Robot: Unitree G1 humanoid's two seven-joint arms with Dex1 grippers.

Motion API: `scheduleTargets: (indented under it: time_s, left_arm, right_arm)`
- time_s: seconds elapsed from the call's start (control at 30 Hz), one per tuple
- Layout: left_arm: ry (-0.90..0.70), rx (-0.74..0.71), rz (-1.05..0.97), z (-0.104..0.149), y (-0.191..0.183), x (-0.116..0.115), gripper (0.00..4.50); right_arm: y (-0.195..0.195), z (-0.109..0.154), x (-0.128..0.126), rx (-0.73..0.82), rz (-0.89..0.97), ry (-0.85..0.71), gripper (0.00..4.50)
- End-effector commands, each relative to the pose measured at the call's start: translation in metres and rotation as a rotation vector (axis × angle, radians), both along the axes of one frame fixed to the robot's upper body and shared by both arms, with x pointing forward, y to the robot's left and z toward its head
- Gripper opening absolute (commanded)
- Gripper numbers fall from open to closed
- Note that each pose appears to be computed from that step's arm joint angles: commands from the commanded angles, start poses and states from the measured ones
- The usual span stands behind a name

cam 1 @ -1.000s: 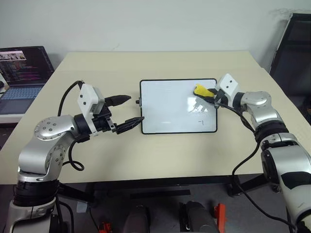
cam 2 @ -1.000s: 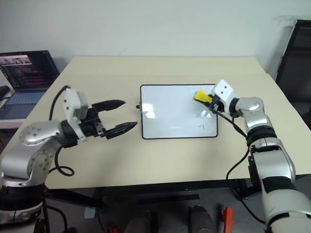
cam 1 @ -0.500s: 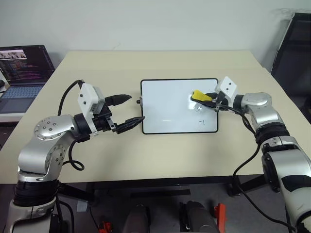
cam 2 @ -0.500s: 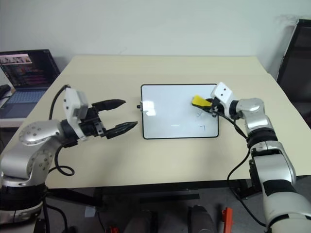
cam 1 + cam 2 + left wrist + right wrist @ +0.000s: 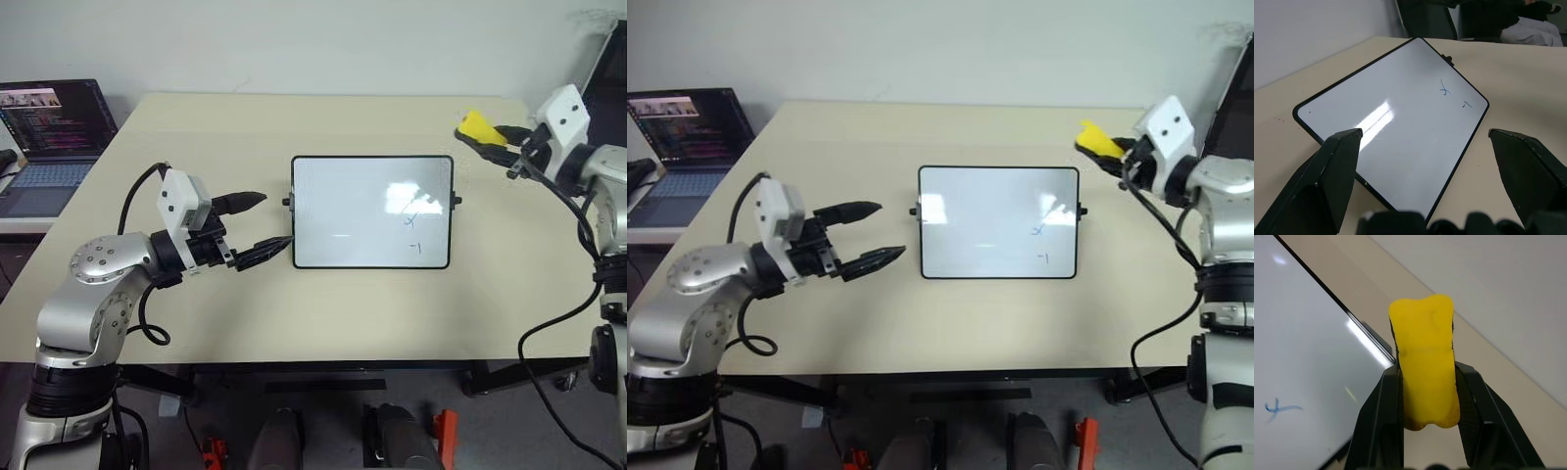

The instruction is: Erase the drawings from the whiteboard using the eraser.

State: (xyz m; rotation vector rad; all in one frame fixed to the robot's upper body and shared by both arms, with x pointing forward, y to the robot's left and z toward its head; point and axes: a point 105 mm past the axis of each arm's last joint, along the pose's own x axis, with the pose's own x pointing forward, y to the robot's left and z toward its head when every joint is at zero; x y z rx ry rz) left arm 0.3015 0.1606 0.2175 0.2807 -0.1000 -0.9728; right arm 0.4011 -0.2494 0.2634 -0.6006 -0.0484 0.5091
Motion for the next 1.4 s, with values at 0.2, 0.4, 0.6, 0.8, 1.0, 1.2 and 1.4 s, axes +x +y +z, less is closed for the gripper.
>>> scheduleTargets:
  time_s: [0.2,0.4,0.6,0.8,1.0,1.2,1.4]
  left_arm:
    - [-0.030,0.014,-0.027,0.008,-0.002,0.000,4.50]
    - [-0.023,0.014,-0.029,0.006,-0.002,0.001,4.50]
    - [-0.013,0.019,-0.037,0.004,-0.003,0.003,4.50]
    - [-0.009,0.022,-0.038,0.003,-0.002,0.003,4.50]
    - [-0.006,0.023,-0.035,0.002,-0.002,0.003,4.50]
    - [-0.002,0.024,-0.035,0.000,-0.003,0.003,4.50]
    - [0.006,0.040,-0.029,-0.005,-0.002,0.006,4.50]
  right_arm:
    - [-0.035,-0.002,-0.016,0.062,-0.133,-0.032,1.05]
    - [-0.038,-0.015,-0.023,0.077,-0.158,-0.004,1.05]
    - [-0.041,-0.020,-0.025,0.078,-0.175,0.007,1.05]
    - [-0.040,-0.026,-0.026,0.079,-0.175,0.021,1.05]
    - [-0.037,-0.026,-0.026,0.072,-0.159,0.026,1.05]
    - [-0.026,-0.022,-0.023,0.086,-0.122,0.012,1.05]
    - [0.055,-0.032,-0.025,0.148,0.152,0.045,1.05]
